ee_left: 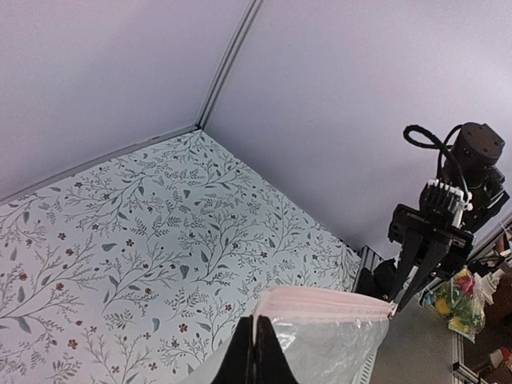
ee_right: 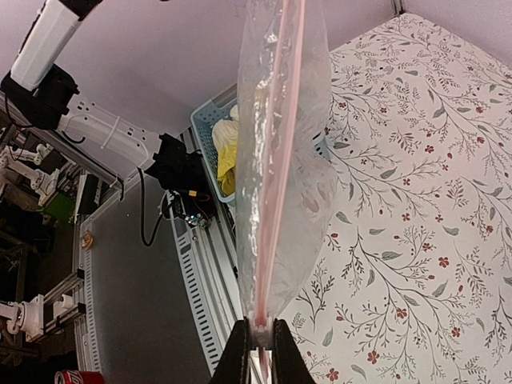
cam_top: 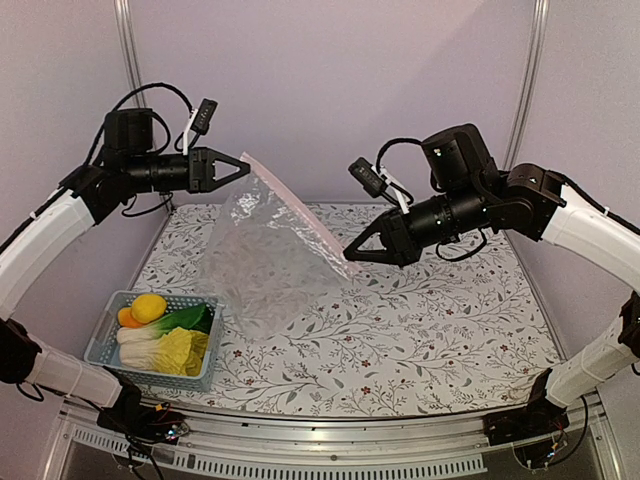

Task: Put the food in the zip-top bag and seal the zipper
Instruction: Unzip the zipper from the zipper food storage bag.

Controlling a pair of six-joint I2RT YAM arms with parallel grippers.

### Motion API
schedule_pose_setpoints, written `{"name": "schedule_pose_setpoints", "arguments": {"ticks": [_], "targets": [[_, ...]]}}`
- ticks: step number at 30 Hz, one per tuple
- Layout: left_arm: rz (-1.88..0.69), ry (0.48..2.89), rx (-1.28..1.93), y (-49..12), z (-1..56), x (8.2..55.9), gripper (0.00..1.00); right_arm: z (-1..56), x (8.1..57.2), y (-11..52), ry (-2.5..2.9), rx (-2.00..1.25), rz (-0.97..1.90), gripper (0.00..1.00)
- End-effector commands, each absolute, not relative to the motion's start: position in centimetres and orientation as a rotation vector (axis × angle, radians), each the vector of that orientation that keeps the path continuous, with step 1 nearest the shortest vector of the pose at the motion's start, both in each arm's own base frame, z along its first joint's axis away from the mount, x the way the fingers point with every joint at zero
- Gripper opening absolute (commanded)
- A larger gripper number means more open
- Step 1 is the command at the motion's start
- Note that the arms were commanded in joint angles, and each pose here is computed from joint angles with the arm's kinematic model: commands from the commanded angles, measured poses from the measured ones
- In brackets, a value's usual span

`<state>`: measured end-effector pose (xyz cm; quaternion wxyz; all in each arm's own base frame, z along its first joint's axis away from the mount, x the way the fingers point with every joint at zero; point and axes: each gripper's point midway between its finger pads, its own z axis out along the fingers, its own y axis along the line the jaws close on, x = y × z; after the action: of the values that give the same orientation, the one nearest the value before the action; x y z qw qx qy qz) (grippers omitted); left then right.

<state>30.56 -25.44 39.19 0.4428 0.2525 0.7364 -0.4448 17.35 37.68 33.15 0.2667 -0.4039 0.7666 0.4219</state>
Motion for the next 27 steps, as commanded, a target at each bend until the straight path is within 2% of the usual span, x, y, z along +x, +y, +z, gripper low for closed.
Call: {"name": "schedule_pose_setpoints", "arguments": {"ticks": [1, 11, 13, 17, 20, 23, 27], "targets": [[-1.024, 1.776, 0.583, -23.7, 41.3, 31.3, 0.0, 31.2, 16.3, 37.4, 2.154, -1.124, 1.145, 0.0], [-1.089, 1.754, 0.655, -24.5, 41.2, 30.2, 0.0, 31.3, 16.4, 37.4, 2.15, -1.121, 1.141, 0.0], [-1.169, 1.715, 0.77, -25.9, 41.2, 28.4, 0.0, 31.7, 16.6, 37.5, 2.132, -1.114, 1.139, 0.1], [-1.313, 1.621, 1.058, -29.2, 40.5, 22.8, 0.0, 32.9, 17.7, 37.4, 2.091, -1.05, 1.096, 0.48], [-1.341, 1.617, 1.177, -30.5, 39.3, 20.2, 0.0, 34.1, 18.6, 36.5, 2.046, -0.978, 1.038, 0.67], [-1.368, 1.634, 1.222, -31.1, 38.3, 19.2, 0.0, 35.2, 19.0, 35.5, 2.001, -0.931, 1.003, 0.73], [-1.392, 1.646, 1.25, -31.8, 37.5, 18.7, 0.0, 35.9, 18.3, 35.1, 1.963, -0.935, 1.037, 0.74]]}}
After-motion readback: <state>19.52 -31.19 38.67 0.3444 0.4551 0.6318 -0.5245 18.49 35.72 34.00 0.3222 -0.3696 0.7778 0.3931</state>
